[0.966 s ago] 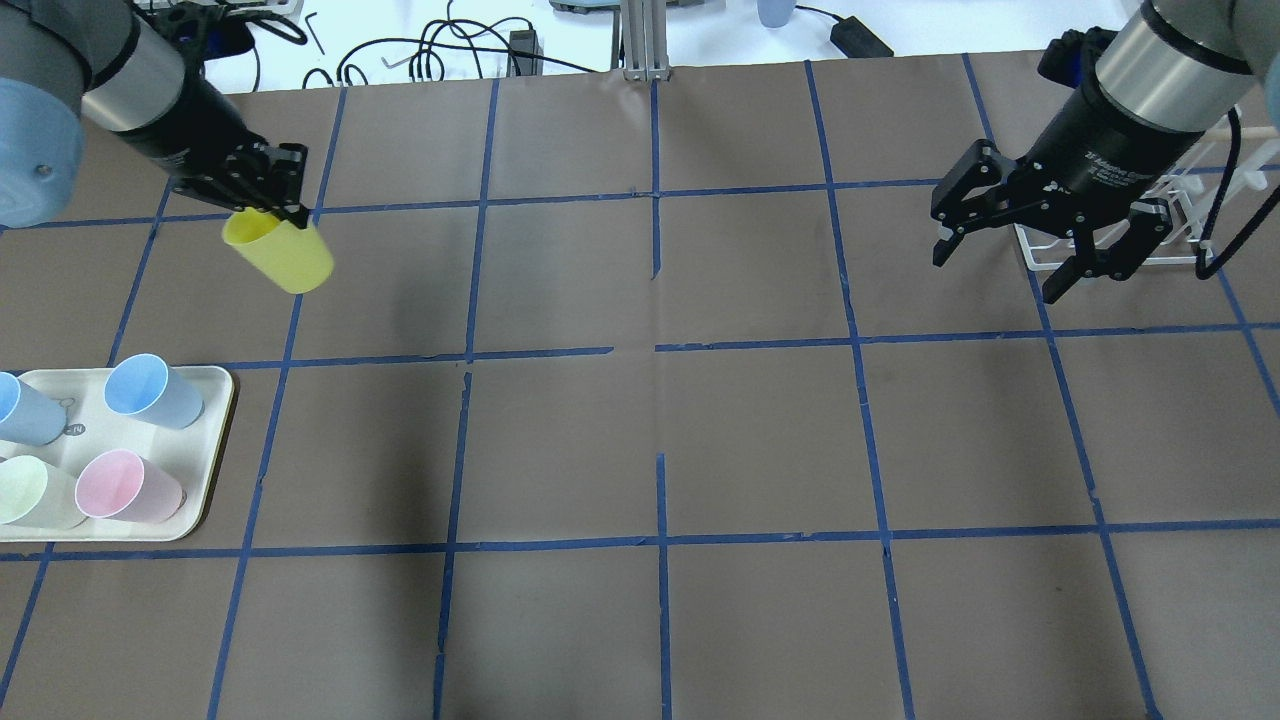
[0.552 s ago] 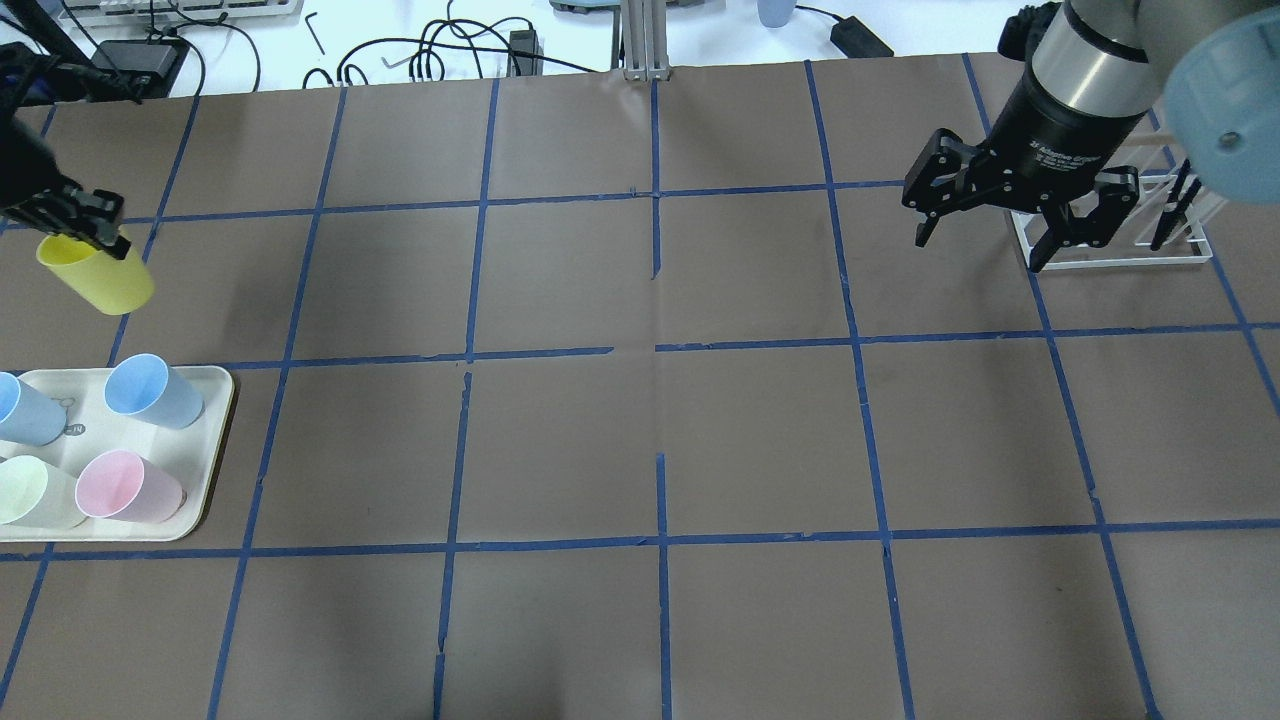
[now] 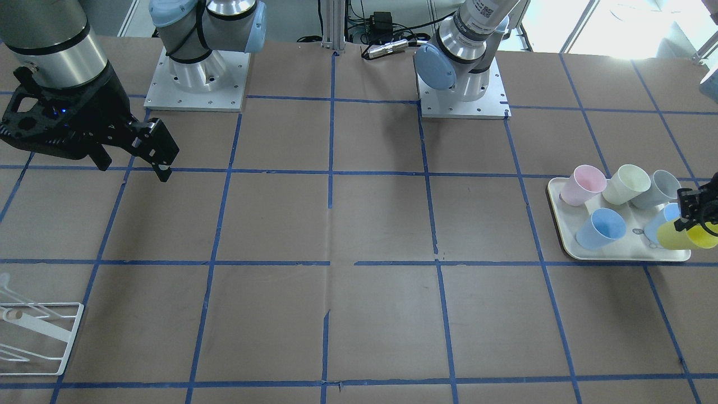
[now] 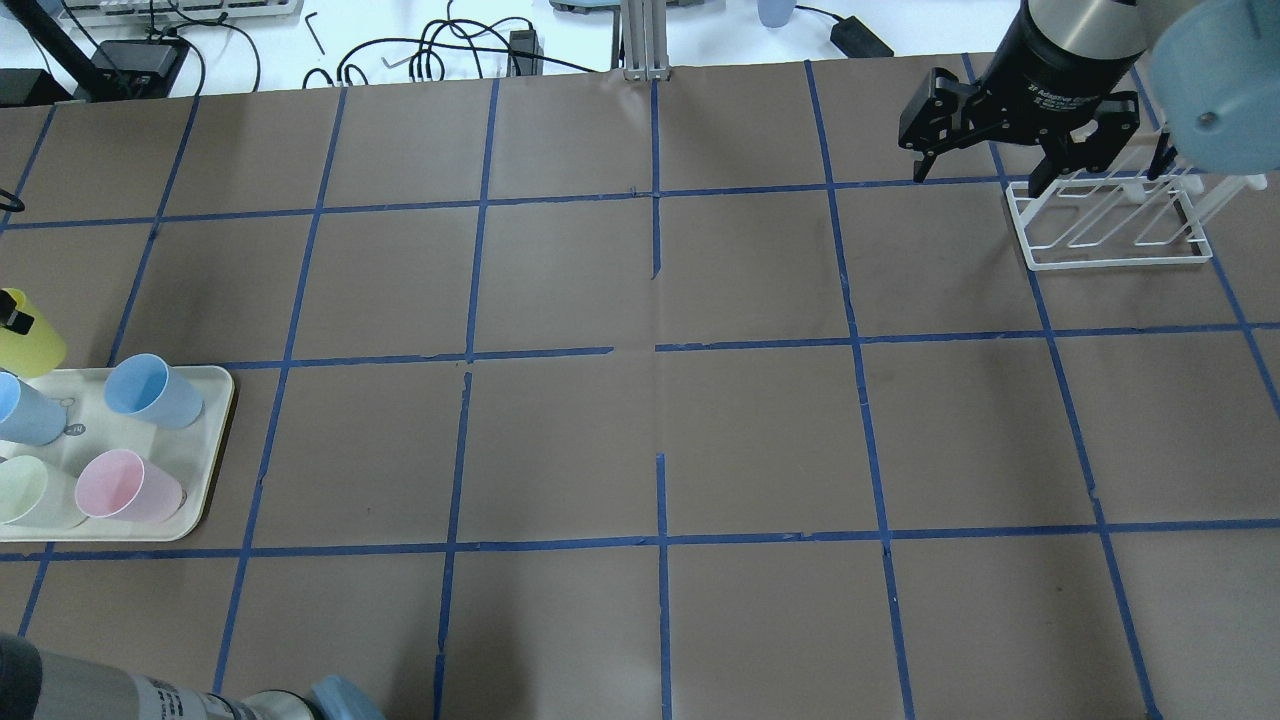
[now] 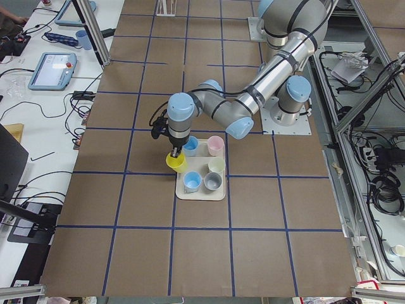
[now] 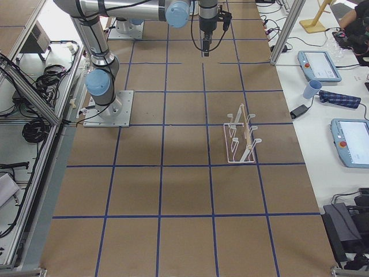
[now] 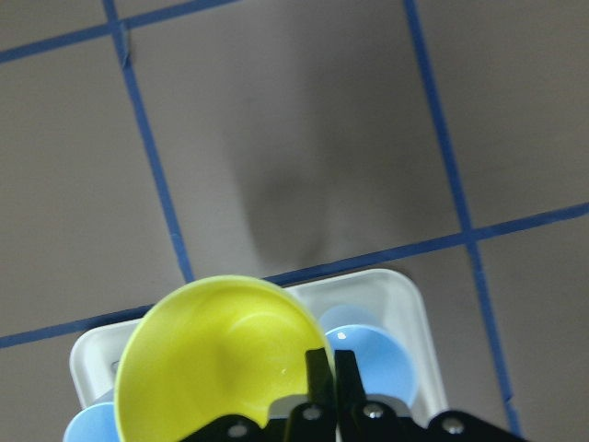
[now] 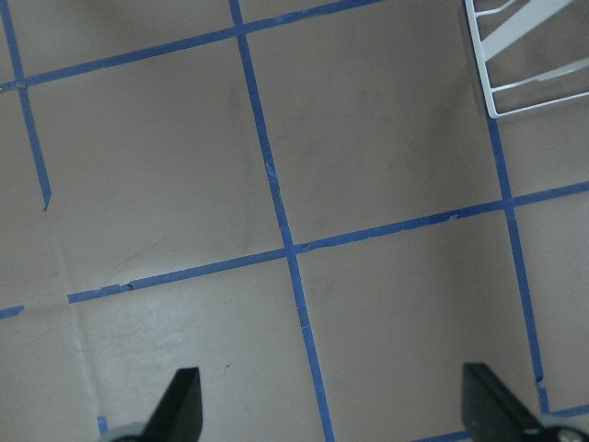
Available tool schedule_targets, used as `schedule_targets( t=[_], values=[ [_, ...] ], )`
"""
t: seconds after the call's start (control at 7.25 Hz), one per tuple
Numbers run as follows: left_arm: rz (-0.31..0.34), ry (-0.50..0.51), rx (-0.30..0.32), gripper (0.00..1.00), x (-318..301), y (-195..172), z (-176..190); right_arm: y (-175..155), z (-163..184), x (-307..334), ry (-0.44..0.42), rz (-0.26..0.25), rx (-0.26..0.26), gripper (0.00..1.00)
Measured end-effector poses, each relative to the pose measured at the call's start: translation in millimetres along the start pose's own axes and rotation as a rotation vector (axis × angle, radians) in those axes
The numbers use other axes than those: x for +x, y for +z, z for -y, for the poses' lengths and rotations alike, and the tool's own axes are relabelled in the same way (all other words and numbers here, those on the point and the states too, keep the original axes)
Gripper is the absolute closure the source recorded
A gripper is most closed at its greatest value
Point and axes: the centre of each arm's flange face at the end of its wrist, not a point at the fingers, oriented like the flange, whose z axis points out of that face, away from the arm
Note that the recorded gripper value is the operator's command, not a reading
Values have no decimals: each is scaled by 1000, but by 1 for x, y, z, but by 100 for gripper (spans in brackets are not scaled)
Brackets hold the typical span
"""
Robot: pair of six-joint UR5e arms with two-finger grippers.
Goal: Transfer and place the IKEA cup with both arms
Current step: 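Carry the yellow cup with the left gripper toward the white tray, then lower the yellow cup into the tray slot and open the left gripper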
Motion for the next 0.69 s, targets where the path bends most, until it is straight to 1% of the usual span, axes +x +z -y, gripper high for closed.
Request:
schedule_targets(
  t=[0.14, 0.28, 0.55, 0.69],
  values=[
    [4, -1, 12, 100, 3, 9, -6, -3, 0, 0, -48, -1, 13, 0],
    [11, 0, 20, 100, 6, 10, -9, -7, -1, 0, -67, -3, 19, 0],
    [4, 1, 23, 100, 10, 13, -11, -22, 1, -6, -85, 3, 29, 0],
    [-8, 0, 18, 100, 15, 20, -14, -33, 2, -15, -94, 7, 19, 0]
  ],
)
